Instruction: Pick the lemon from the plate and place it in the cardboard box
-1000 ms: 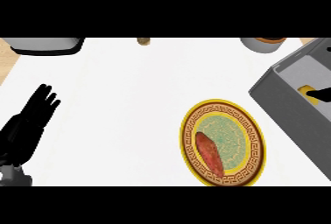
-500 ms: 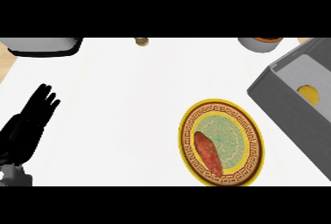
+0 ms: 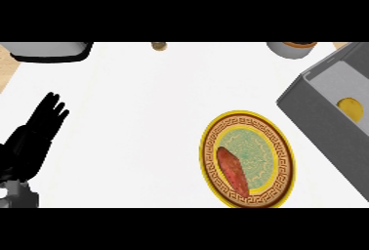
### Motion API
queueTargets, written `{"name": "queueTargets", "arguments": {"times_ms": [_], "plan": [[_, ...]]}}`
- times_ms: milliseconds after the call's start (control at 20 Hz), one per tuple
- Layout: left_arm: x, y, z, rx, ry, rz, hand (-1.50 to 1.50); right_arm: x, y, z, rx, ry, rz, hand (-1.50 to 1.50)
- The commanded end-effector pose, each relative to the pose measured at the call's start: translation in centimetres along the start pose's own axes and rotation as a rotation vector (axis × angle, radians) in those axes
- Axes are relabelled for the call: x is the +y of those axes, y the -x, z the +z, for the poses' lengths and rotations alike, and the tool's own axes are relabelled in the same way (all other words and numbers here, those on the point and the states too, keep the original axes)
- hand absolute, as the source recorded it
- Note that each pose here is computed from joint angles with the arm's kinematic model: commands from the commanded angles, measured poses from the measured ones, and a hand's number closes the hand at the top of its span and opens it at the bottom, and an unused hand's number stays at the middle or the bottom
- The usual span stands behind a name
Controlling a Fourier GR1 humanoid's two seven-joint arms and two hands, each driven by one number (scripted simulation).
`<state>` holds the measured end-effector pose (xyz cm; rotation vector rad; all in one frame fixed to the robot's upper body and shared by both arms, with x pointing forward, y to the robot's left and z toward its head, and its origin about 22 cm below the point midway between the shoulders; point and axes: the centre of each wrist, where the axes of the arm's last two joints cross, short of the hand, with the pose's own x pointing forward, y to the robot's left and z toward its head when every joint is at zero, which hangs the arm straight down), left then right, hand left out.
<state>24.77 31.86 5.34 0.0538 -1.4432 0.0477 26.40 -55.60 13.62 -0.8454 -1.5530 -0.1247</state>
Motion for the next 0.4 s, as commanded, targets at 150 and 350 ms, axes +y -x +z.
{"name": "queueTargets", "arguments": {"times_ms": [150,350], "plan": [[-0.2,-1.2,0.0,-0.008,0.0,0.006,0.0,-5.2,0.9,0.4,-0.015,-0.005,-0.026,-1.5],[0.6,-0.4,0.5,0.003,0.0,0.0,0.0,-6.4,3.4,2.7,-0.033,-0.038,0.016,-1.5]]}}
